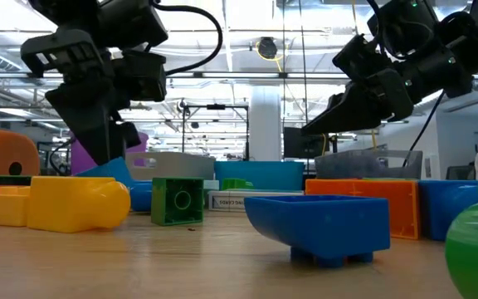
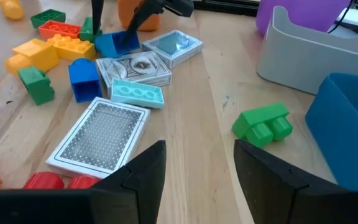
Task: Pick & Place Toys
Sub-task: Put the blue game piece into the gray bin
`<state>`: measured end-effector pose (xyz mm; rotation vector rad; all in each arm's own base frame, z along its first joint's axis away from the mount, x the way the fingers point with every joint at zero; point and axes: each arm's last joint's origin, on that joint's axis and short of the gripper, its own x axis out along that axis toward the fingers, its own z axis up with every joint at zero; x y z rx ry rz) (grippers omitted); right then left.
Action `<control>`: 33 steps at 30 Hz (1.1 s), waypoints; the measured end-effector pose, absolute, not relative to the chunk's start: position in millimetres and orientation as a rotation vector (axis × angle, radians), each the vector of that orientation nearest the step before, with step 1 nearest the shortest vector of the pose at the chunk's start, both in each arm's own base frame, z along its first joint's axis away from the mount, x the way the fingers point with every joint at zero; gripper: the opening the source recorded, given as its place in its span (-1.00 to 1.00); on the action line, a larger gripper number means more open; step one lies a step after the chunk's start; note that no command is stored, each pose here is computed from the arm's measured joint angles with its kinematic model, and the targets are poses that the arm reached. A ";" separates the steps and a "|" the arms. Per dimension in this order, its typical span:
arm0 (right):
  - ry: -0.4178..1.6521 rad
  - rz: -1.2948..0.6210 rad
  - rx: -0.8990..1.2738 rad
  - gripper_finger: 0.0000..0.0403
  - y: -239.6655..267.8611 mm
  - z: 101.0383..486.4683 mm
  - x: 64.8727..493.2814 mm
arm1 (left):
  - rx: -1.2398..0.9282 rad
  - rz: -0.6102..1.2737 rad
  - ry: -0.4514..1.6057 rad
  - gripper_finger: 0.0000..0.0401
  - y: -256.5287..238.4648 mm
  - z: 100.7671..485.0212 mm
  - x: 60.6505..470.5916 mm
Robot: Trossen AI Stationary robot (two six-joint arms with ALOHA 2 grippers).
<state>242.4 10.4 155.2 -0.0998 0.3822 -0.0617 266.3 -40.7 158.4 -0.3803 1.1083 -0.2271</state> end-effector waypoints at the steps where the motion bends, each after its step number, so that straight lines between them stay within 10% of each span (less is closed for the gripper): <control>1: 0.382 -0.062 -0.100 -0.10 10.4 155.3 242.4 | -0.384 -0.230 1.109 -0.16 -40.2 158.4 266.4; 15: 0.382 -0.062 -0.101 -0.10 10.4 155.3 242.4 | -0.459 -0.311 1.138 -0.92 -32.6 158.2 264.5; 33: 0.314 -0.057 -0.139 -0.10 10.6 161.6 244.7 | -0.382 -0.469 0.981 -0.89 -18.5 233.3 293.7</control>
